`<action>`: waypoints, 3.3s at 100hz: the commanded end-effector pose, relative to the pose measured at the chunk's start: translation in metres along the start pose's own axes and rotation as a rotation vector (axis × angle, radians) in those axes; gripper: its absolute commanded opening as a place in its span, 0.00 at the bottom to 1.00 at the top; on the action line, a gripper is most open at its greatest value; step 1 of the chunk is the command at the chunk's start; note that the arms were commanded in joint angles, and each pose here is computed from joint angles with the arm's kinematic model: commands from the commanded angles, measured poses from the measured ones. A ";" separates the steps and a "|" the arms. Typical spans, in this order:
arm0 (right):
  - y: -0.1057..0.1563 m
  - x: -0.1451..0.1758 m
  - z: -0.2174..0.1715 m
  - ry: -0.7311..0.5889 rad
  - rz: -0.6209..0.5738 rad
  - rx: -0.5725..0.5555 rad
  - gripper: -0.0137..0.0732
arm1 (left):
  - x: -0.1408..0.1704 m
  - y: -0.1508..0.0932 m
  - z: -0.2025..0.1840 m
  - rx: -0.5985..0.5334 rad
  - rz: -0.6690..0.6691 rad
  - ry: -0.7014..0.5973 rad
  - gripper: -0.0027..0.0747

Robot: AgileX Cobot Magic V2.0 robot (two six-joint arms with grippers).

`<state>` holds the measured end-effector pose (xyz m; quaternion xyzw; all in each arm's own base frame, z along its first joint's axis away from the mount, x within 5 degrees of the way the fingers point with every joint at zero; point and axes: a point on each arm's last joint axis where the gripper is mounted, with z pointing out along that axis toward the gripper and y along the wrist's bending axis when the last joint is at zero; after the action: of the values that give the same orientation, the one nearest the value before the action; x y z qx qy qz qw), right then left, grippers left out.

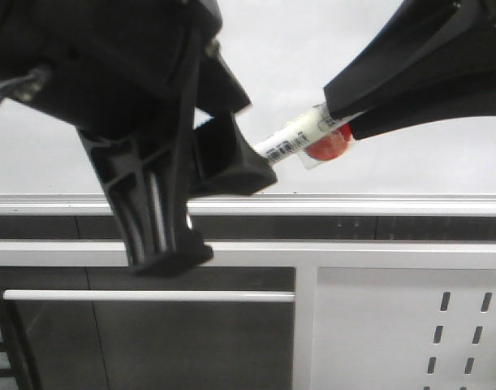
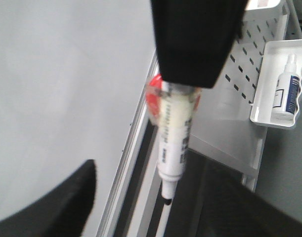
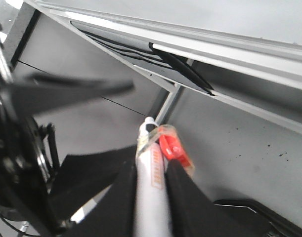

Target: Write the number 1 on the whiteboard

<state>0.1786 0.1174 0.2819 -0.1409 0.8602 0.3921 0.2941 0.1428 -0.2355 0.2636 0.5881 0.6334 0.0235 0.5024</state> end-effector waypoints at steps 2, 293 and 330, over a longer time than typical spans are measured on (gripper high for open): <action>0.004 -0.011 -0.005 -0.058 -0.045 -0.005 0.07 | -0.008 0.017 -0.018 -0.074 -0.080 -0.028 0.89; 0.039 0.028 -0.011 -0.773 -0.855 0.584 0.09 | 0.040 0.027 -0.114 -0.269 -0.759 -0.059 0.01; 0.038 0.024 -0.010 -0.840 -0.873 0.645 0.09 | 0.040 0.027 -0.114 -0.269 -0.759 -0.059 0.01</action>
<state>0.1366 0.1329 0.2761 -0.2305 0.6547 -0.0065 0.7199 0.0944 -0.1317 0.3004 0.2419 0.8006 -0.0892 0.5409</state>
